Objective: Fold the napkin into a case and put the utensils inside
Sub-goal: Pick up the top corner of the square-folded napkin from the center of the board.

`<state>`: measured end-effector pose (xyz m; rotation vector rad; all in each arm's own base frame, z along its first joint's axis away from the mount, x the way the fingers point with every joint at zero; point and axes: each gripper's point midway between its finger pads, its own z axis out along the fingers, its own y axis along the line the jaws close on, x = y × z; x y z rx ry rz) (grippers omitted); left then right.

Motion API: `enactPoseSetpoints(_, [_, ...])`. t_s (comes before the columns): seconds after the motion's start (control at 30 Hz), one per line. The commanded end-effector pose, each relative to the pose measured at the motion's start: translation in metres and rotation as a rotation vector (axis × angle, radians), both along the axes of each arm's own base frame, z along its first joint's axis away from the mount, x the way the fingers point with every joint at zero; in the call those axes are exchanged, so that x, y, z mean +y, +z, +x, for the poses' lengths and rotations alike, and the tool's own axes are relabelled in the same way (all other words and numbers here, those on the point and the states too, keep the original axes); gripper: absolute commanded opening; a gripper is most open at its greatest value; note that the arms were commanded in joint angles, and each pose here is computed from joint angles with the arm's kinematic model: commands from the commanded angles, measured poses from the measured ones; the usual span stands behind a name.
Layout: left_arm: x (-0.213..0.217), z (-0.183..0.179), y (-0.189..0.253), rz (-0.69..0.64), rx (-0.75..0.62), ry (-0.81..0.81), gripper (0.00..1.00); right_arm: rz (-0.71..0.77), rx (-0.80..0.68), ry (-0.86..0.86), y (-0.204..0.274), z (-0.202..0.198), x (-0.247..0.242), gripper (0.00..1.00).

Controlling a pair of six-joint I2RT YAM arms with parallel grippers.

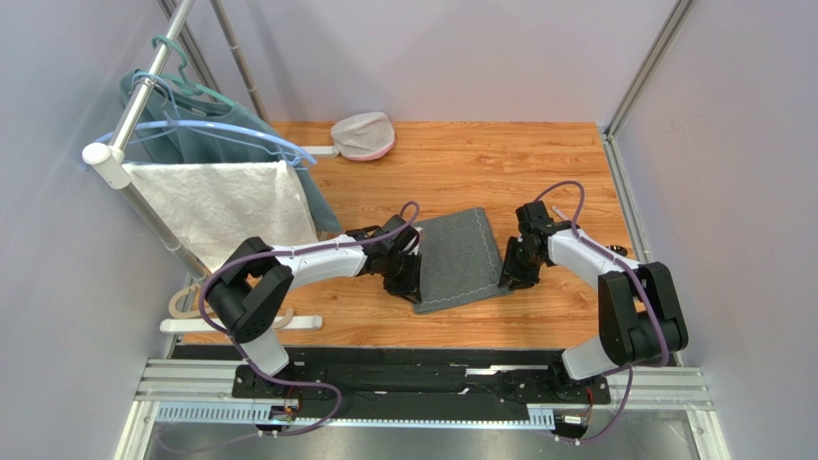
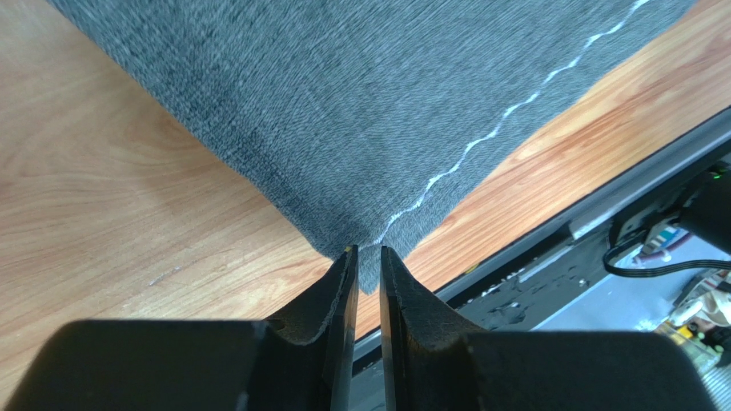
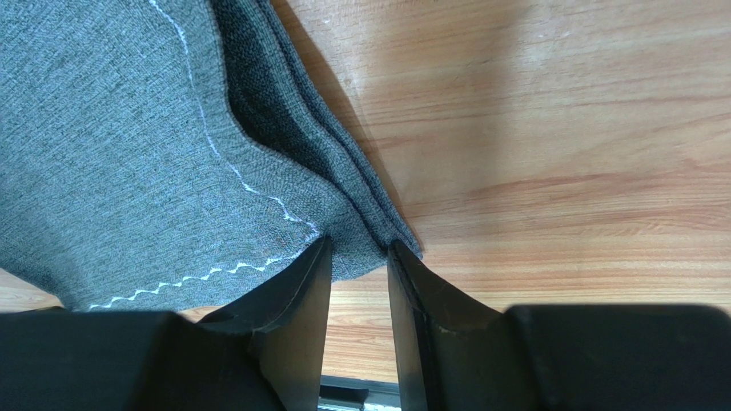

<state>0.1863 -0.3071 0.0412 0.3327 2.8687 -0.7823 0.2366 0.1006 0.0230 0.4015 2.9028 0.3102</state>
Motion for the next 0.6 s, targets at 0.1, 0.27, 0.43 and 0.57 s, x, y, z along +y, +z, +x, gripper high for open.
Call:
enactPoseSetpoints(0.1, [-0.007, -0.006, -0.001, -0.023, 0.007, -0.007, 0.24, 0.021, -0.032, 0.019, -0.002, 0.010, 0.005, 0.28])
enactPoseSetpoints(0.27, [-0.006, -0.006, -0.003, -0.018, 0.007, -0.009, 0.23, 0.015, -0.063, 0.017, 0.012, 0.012, 0.003, 0.12])
enactPoseSetpoints(0.43, [-0.005, -0.005, -0.005, -0.006, 0.006, -0.008, 0.23, 0.035, -0.096, 0.021, 0.032, 0.011, 0.005, 0.01])
enactPoseSetpoints(0.57, [-0.003, 0.004, 0.012, 0.004, -0.053, 0.001, 0.23, 0.056, -0.141, 0.052, 0.047, 0.016, 0.014, 0.00])
